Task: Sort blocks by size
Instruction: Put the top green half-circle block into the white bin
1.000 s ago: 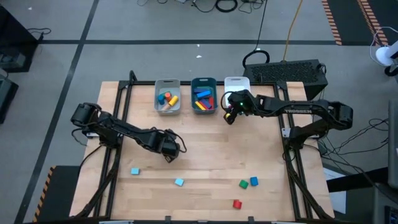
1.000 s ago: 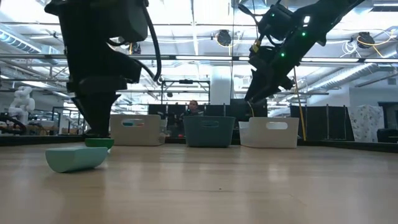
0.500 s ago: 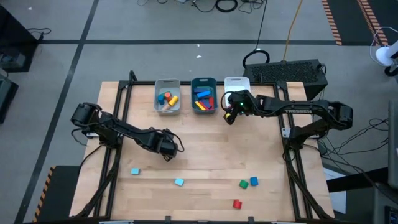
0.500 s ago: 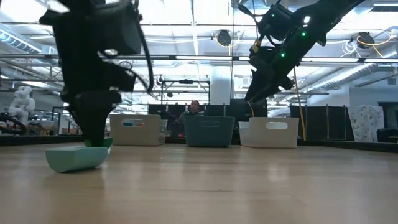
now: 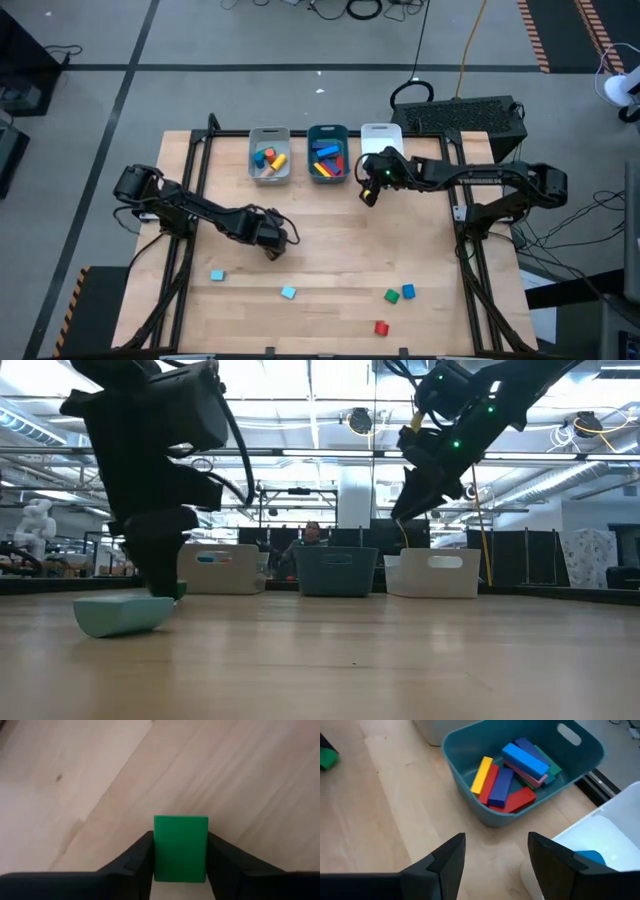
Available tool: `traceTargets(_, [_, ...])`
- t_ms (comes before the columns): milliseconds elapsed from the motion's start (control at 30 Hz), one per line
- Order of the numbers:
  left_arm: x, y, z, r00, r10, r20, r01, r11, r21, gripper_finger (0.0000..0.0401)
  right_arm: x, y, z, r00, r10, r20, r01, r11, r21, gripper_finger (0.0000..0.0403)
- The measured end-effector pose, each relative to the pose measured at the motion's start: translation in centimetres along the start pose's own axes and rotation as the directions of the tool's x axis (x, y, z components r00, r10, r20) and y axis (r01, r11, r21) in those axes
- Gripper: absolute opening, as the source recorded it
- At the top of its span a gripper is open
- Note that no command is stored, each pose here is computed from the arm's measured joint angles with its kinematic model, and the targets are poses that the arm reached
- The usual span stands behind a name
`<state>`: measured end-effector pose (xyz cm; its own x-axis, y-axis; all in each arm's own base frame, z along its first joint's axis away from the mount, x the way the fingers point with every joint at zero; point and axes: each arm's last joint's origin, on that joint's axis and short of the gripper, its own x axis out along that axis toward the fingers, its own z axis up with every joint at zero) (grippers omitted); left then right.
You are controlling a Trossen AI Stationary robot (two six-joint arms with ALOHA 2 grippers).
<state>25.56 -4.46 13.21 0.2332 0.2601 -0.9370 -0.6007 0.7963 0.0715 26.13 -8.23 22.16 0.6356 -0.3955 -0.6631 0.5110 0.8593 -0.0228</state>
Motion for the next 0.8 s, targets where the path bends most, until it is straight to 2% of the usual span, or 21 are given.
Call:
traceTargets(167, [0.1, -0.1, 0.4, 0.999, -0.022, 0.023, 0.022, 1.000, -0.002, 0.0137, -0.2, 0.9, -0.1, 1.000, 0.027, 0.007, -0.027, 1.000, 0.005, 0.0199])
traceTargets(367, [0.1, -0.5, 0.8, 0.996, -0.075, 0.050, 0.074, 0.997, 0.020, 0.0138, -0.6, 2.6, -0.4, 0.998, 0.068, 0.010, -0.067, 0.996, -0.058, 0.0199])
traceTargets(567, [0.0, -1.1, 1.3, 0.984, -0.158, 0.085, 0.154, 0.987, 0.046, 0.0139, -1.1, 5.2, -2.5, 0.999, -0.022, 0.050, 0.030, 0.986, -0.164, 0.0199])
traceTargets(800, [-0.1, -1.5, 2.5, 0.958, -0.241, 0.156, 0.239, 0.971, 0.030, 0.0140, -2.1, 8.5, -3.7, 0.986, 0.107, 0.130, -0.068, 0.959, -0.274, 0.0199])
